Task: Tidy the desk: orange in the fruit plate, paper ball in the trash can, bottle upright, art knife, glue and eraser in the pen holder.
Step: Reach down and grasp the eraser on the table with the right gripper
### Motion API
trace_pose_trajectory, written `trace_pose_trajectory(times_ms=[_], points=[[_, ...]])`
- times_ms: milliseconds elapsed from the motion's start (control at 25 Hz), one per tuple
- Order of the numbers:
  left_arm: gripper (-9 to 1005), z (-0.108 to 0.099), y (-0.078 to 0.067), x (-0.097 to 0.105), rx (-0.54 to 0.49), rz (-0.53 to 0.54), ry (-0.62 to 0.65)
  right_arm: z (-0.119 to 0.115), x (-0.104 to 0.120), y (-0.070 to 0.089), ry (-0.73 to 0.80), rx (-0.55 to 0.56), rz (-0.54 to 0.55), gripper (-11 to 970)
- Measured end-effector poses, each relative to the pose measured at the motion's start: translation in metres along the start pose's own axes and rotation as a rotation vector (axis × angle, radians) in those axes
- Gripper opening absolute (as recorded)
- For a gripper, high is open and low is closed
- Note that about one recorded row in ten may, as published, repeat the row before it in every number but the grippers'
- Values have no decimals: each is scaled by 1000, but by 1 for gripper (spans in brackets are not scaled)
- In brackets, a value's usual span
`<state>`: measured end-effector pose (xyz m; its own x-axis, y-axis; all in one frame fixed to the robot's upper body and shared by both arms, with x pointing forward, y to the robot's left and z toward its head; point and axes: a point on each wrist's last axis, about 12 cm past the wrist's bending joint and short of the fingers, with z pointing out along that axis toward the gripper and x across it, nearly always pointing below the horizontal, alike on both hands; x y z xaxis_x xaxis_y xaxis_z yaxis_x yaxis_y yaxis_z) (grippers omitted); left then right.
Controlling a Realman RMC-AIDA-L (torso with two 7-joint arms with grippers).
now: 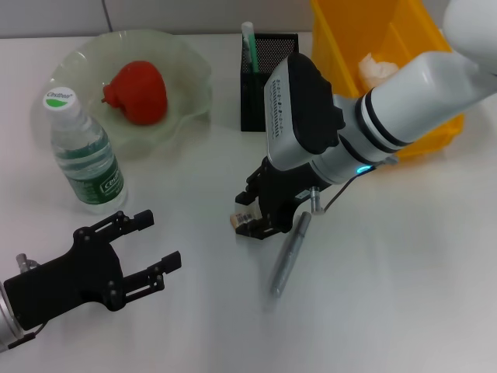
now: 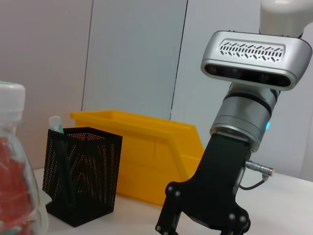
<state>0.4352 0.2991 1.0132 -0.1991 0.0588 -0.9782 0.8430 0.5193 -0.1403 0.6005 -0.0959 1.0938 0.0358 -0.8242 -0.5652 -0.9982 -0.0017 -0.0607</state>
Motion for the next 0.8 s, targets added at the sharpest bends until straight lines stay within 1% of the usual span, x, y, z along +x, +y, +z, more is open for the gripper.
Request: trace_pose_trajectory(times_ms=[600,800], points=[[781,0,0,0,1,0,1,1,2,0,3,2,12,393],[781,1,0,0,2,-1,0,2,2,0,4,1,11,384]])
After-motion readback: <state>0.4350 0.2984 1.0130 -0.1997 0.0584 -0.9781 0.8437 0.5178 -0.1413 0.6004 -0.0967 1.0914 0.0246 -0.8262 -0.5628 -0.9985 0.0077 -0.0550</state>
